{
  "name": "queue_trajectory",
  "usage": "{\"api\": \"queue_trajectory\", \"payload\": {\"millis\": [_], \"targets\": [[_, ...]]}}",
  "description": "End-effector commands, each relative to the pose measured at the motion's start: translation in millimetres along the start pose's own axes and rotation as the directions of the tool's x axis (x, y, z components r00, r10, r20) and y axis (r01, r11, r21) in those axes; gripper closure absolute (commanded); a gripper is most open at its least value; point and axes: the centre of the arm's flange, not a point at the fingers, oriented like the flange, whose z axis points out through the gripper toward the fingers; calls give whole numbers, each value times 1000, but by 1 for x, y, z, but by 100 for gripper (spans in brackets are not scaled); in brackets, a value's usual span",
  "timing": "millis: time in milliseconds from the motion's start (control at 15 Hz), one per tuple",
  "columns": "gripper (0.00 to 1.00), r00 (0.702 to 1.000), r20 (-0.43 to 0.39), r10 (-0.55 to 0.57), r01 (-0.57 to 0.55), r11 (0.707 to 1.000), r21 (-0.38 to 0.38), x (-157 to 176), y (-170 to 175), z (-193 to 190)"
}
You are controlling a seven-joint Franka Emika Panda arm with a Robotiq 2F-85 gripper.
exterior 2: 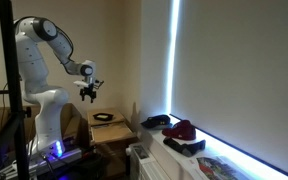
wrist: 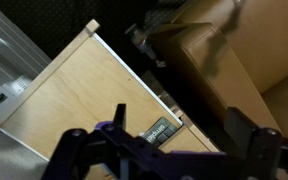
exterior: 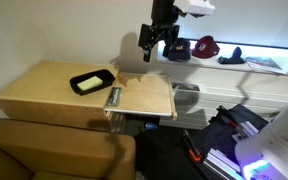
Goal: Remove sponge from the black sponge holder to the table surface
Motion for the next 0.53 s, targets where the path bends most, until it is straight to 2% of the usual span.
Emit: {"api": "queue_trajectory", "payload": {"millis": [0,133,267,333,400,467], "targets": [[0,995,-87,46,-43,998,44,48,-45,55],[0,980,-176,93,-82,994,66,72,-71,73],[0,948,-269,171,-152,984,89,98,-92,85],[0,934,-288,211,-189,977,104,107,-98,85],[0,930,-283,235,-204,970,133,109,-101,82],[0,945,-267,189,-164,980,111,82,-88,78]]}}
